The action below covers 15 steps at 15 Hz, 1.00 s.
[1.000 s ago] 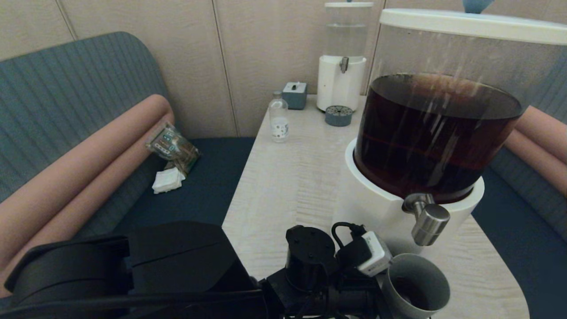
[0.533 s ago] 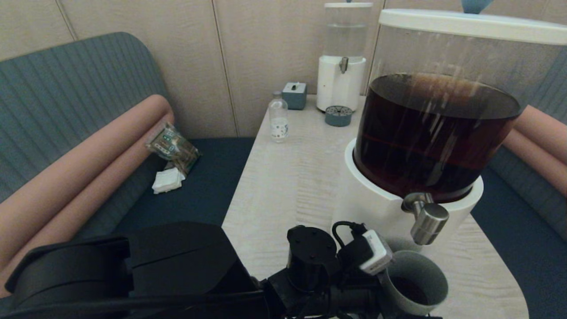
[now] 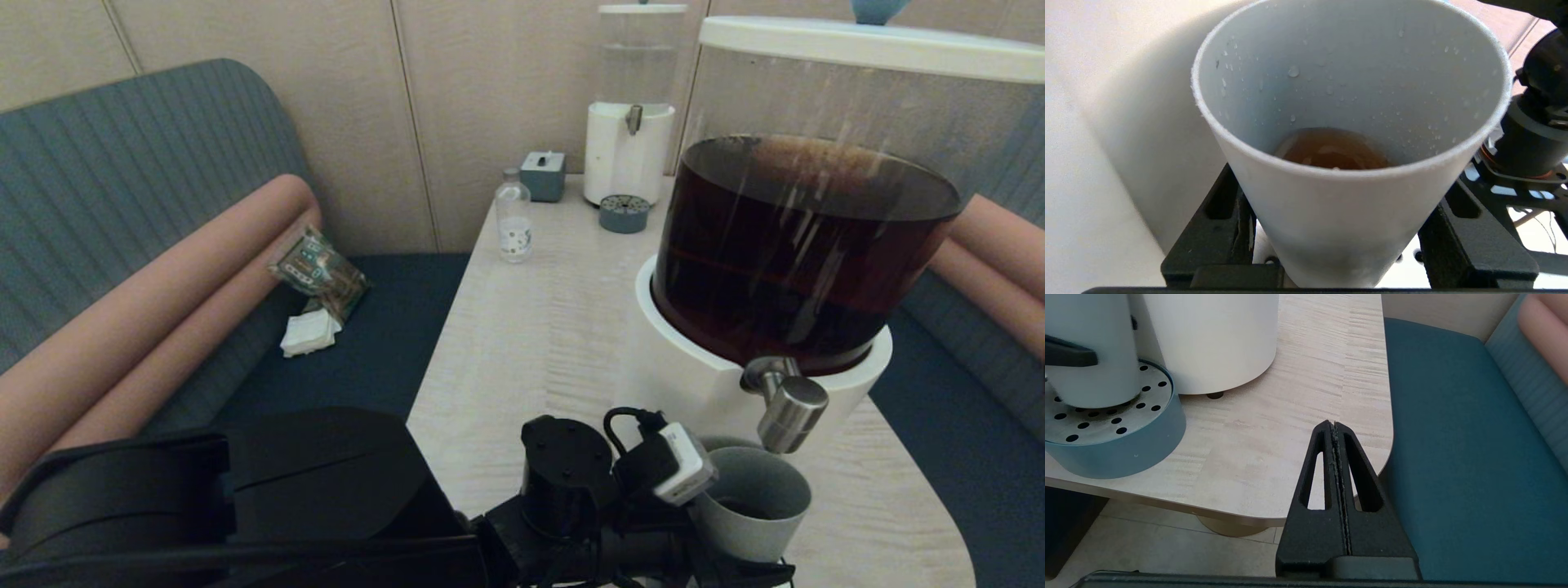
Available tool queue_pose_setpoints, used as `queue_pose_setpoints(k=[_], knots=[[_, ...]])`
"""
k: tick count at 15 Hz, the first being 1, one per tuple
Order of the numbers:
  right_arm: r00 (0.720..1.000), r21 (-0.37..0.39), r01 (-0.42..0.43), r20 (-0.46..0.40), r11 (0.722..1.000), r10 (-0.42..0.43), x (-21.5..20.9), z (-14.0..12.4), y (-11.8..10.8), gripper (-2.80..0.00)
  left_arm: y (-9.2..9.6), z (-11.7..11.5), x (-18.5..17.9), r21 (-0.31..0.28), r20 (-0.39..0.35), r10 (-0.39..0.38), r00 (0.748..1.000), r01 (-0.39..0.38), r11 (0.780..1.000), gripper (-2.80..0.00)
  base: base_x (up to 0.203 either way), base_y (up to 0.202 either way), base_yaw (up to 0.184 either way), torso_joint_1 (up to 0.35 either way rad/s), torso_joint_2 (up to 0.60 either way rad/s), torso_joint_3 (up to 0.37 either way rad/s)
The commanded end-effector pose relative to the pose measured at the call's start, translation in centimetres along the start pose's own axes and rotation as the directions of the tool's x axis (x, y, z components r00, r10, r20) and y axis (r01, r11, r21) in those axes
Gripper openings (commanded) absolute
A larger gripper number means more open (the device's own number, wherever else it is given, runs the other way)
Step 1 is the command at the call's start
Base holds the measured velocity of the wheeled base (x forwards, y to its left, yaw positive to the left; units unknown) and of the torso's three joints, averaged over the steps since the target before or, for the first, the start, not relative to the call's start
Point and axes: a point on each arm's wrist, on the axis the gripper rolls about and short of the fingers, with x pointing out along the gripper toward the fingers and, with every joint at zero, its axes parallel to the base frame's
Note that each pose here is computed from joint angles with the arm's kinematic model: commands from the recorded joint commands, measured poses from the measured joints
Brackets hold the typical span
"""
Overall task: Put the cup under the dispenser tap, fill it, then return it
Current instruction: Place the cup next to the water dispenser
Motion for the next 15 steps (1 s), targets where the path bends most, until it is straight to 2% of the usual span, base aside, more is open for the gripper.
queue_pose_setpoints(k=[1, 4, 8, 13, 15], knots=[[1.0, -0.001, -0.001, 0.0, 1.0, 0.001, 0.0, 0.0, 0.0, -2.8, -0.3, 0.7, -0.6, 0.006, 0.01, 0.012, 1.0, -0.012, 1.0, -2.8, 0.0, 0.0, 0.0, 0.0, 0.0, 0.0], [1.0, -0.001, -0.001, 0.0, 1.0, 0.001, 0.0, 0.0, 0.0, -2.8, -1.1, 2.3, -2.3, 0.009, 0.021, 0.037, 0.999, -0.037, 0.999, -2.8, 0.0, 0.0, 0.0, 0.0, 0.0, 0.0], [1.0, -0.001, -0.001, 0.0, 1.0, 0.001, 0.0, 0.0, 0.0, -2.8, -2.9, 3.2, -5.7, -0.016, -0.011, 0.05, 0.999, -0.05, 0.999, -2.8, 0.0, 0.0, 0.0, 0.0, 0.0, 0.0], [1.0, -0.001, 0.001, 0.0, 1.0, -0.001, 0.0, 0.0, 0.0, -2.8, -4.2, 4.4, -10.0, -0.047, -0.023, 0.156, 0.987, -0.157, 0.986, -2.8, 0.0, 0.0, 0.0, 0.0, 0.0, 0.0], [1.0, -0.001, 0.001, 0.0, 1.0, -0.001, 0.0, 0.0, 0.0, -2.8, -4.1, 5.0, -12.1, -0.07, -0.015, 0.237, 0.971, -0.238, 0.969, -2.8, 0.0, 0.0, 0.0, 0.0, 0.0, 0.0]])
